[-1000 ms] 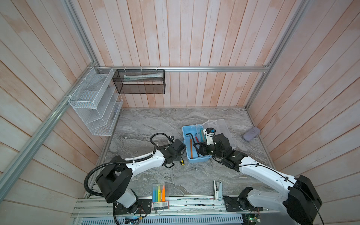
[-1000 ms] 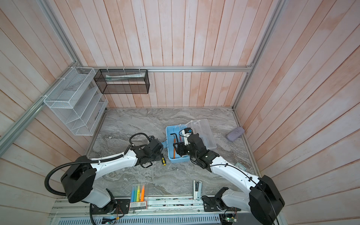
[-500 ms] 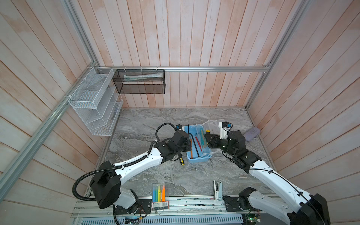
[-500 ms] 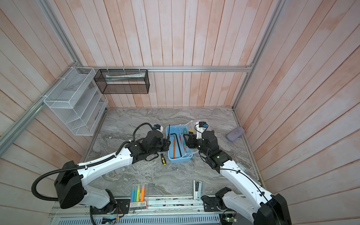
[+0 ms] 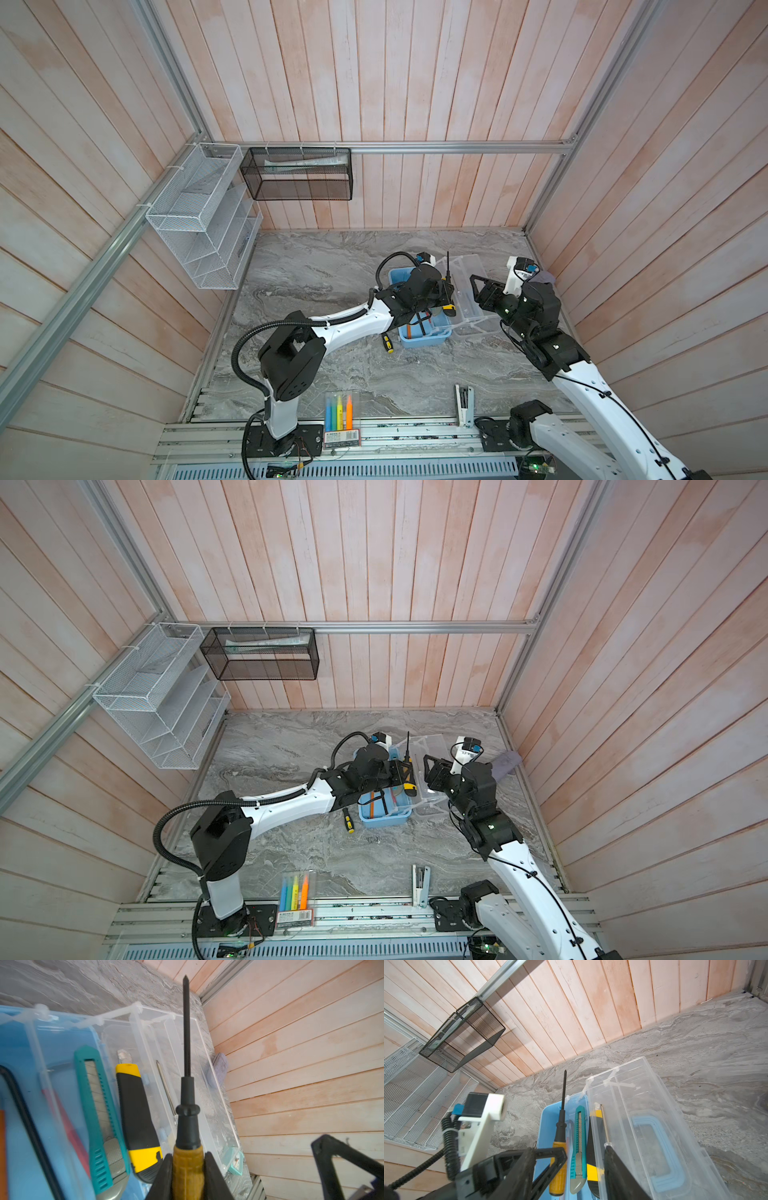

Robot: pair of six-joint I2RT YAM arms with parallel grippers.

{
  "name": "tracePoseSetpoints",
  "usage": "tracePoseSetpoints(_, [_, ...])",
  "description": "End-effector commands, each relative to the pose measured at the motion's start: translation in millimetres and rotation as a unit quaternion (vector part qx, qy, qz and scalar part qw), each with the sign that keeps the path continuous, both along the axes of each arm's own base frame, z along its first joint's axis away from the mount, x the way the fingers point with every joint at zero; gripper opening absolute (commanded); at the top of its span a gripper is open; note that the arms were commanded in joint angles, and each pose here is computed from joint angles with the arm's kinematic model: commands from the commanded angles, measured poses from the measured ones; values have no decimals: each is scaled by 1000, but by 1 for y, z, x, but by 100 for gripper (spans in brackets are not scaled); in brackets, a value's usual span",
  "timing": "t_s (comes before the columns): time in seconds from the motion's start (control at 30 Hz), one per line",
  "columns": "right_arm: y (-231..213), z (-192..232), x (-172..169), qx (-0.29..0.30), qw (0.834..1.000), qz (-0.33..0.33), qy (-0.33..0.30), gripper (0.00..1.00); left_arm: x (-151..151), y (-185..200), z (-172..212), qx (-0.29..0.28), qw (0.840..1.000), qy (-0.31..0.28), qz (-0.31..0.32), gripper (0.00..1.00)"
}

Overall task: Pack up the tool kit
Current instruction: 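Lift the yellow-handled screwdriver with the left gripper over the clear lid tray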

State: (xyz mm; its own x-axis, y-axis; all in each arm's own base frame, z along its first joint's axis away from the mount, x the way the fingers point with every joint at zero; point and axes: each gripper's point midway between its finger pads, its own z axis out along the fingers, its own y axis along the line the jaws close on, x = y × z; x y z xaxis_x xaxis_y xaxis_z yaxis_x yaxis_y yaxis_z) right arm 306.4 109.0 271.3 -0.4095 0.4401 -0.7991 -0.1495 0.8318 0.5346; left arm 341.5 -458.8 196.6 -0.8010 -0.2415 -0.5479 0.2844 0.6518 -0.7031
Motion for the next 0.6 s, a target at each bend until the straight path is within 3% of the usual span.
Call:
tracePoseSetpoints(0.0, [-5, 1, -4, -6, 1000, -1, 6, 53, 3, -21, 26, -55, 998, -6, -8, 0])
tracePoseSetpoints(0.3, [-7, -5, -10, -3, 1000, 8, 7, 53, 3, -52, 14, -115, 992, 52, -31, 0])
tracePoseSetpoints(0.57, [-8, -6, -15, 0, 1000, 13, 5, 53, 3, -51, -10, -121, 988, 91, -9, 0])
